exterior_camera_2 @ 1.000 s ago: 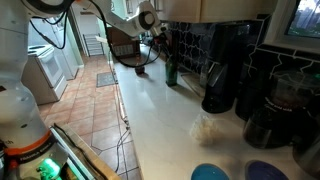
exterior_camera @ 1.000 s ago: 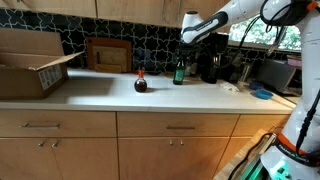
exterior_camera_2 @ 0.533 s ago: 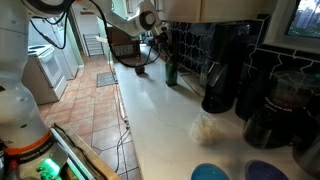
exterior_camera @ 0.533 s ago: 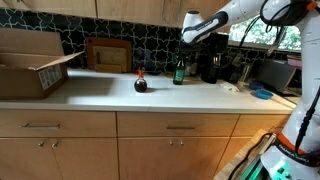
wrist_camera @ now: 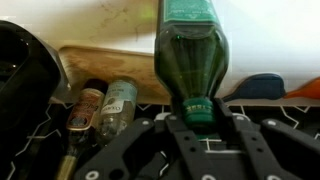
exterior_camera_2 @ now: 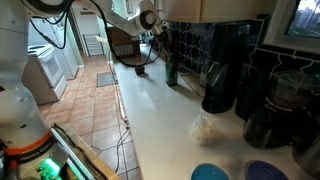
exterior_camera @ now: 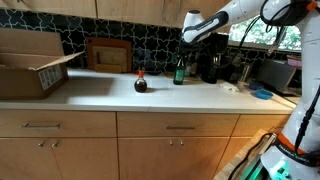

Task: Put the green bottle on the wooden board

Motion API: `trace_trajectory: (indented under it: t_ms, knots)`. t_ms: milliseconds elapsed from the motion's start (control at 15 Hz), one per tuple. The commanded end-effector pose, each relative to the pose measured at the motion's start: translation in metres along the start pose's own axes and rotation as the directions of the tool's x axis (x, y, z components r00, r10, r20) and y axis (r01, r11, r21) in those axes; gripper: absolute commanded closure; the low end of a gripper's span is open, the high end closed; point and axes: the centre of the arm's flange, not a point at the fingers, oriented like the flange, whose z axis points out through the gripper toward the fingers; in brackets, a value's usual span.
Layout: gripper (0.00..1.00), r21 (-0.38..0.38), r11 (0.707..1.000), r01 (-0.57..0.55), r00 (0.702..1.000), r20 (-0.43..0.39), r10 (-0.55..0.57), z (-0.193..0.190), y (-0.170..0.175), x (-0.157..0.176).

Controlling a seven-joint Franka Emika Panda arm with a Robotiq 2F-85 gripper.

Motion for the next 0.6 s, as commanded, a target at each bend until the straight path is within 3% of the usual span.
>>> trace_trajectory:
  t_ms: [0,533]
  knots:
    - [0.89,0.021,1.000,-0.008,0.999,-0.033,0.009,0.000,0.001,-0.002]
    - [0.89,0.100,0.994,-0.049,0.987,-0.150,0.064,0.003,-0.005,0.011]
